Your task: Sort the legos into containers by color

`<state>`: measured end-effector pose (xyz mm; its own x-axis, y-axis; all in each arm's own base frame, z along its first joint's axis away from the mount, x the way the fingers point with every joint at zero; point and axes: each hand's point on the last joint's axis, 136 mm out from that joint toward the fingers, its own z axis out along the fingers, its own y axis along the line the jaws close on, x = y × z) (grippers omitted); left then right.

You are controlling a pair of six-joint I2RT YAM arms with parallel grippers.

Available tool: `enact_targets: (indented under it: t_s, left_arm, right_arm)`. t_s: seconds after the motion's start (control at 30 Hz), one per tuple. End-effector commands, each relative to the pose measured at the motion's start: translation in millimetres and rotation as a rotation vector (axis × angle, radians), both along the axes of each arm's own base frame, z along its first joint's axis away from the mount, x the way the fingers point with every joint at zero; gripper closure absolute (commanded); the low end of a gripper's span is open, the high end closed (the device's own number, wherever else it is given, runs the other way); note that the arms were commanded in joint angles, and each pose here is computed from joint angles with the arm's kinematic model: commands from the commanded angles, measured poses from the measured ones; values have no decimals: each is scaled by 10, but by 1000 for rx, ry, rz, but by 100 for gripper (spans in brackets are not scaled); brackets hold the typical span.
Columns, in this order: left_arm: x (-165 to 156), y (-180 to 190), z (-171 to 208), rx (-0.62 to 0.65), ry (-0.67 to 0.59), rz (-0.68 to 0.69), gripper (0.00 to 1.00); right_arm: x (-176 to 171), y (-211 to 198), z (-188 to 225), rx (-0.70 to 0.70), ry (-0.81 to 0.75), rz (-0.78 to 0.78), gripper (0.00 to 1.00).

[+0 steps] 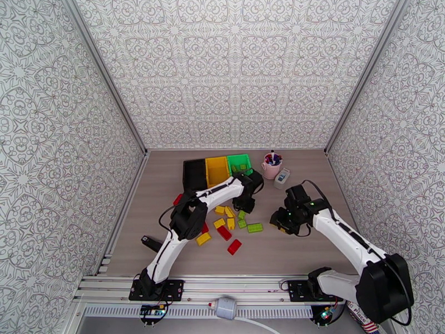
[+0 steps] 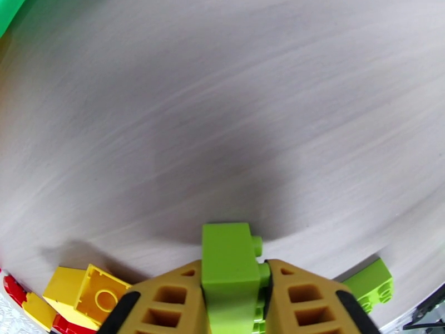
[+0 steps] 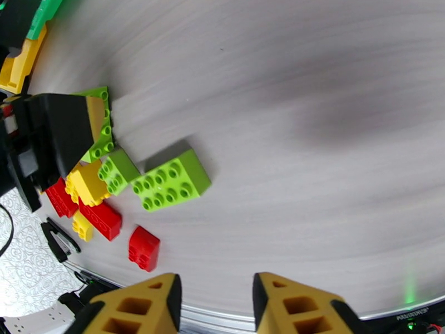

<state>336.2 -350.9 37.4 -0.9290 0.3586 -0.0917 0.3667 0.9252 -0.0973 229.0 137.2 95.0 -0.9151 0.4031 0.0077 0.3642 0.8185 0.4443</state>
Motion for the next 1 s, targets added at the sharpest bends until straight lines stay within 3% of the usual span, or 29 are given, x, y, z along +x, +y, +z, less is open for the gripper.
enact_targets:
  t_s: [0.0, 0.23, 0.33, 0.67, 0.97]
  left_arm:
    - [175, -68, 454, -156, -32, 70, 78]
    - [617, 50, 779, -302, -74, 195, 77]
    - [846, 121, 951, -355, -114, 237, 77]
    - [1623, 415, 1377, -533, -238, 385, 76]
    - [2187, 369, 1539, -679, -305, 427, 69]
  right_arm:
    - [162, 127, 49, 52, -28, -1, 55]
    - [512, 365, 184, 129, -77, 19, 47]
    - [620, 362, 182, 99, -74, 7, 43]
    - [814, 417, 78, 59, -24, 24, 42]
    - [845, 402, 78, 38, -10, 21, 41]
